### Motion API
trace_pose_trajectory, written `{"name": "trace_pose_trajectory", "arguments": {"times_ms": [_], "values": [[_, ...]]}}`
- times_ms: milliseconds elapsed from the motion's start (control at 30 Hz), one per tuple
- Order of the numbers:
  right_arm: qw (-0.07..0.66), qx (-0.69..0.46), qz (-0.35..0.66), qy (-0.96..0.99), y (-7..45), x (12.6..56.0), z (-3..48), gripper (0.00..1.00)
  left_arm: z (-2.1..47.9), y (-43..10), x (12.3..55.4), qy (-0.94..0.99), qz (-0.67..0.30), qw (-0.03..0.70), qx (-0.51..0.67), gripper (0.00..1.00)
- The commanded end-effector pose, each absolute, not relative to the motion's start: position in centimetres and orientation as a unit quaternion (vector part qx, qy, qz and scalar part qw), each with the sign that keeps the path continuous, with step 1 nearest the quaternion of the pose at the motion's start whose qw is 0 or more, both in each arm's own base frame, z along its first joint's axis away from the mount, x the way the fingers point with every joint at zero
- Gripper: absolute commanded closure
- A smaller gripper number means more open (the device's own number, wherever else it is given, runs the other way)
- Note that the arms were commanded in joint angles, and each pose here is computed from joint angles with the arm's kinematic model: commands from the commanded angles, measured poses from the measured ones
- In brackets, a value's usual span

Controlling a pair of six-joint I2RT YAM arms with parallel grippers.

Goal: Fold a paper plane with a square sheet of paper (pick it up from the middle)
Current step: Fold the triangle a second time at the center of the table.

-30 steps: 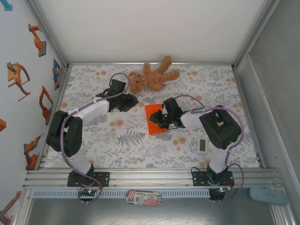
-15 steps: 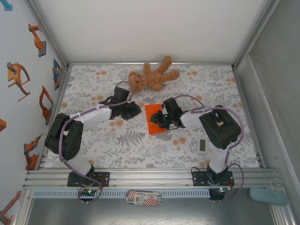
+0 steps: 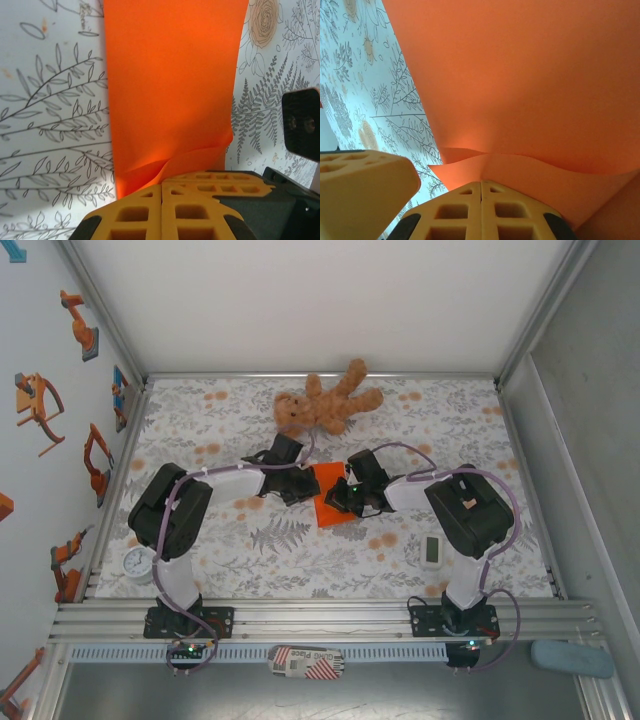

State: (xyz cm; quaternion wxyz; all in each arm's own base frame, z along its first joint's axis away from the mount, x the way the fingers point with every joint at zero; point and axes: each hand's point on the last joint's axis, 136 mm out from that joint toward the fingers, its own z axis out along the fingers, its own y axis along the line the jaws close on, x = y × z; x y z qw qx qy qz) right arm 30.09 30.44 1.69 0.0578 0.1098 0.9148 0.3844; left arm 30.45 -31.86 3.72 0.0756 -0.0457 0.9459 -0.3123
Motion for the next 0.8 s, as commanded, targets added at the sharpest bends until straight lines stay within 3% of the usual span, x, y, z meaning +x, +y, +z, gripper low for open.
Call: {"name": "trace_pose_trajectory", "arguments": {"times_ms": [0,500,767], "values": [[0.042,0.122,0.343,0.930,29.3,29.3,-0.3,1.00,4.2,-32.7,30.6,0.945,-0.317,0.078,-0.023,1.00],[0.041,0.125,0.342,0.931,29.2,29.2,-0.2,1.00,1.5,-31.5,29.7,0.961,-0.270,0.057,-0.026,1.00],[0.073,0.094,0.378,0.918,30.3,30.1,3.5,1.00,-0.1,-29.5,29.3,0.976,-0.209,0.045,-0.038,1.00]]}}
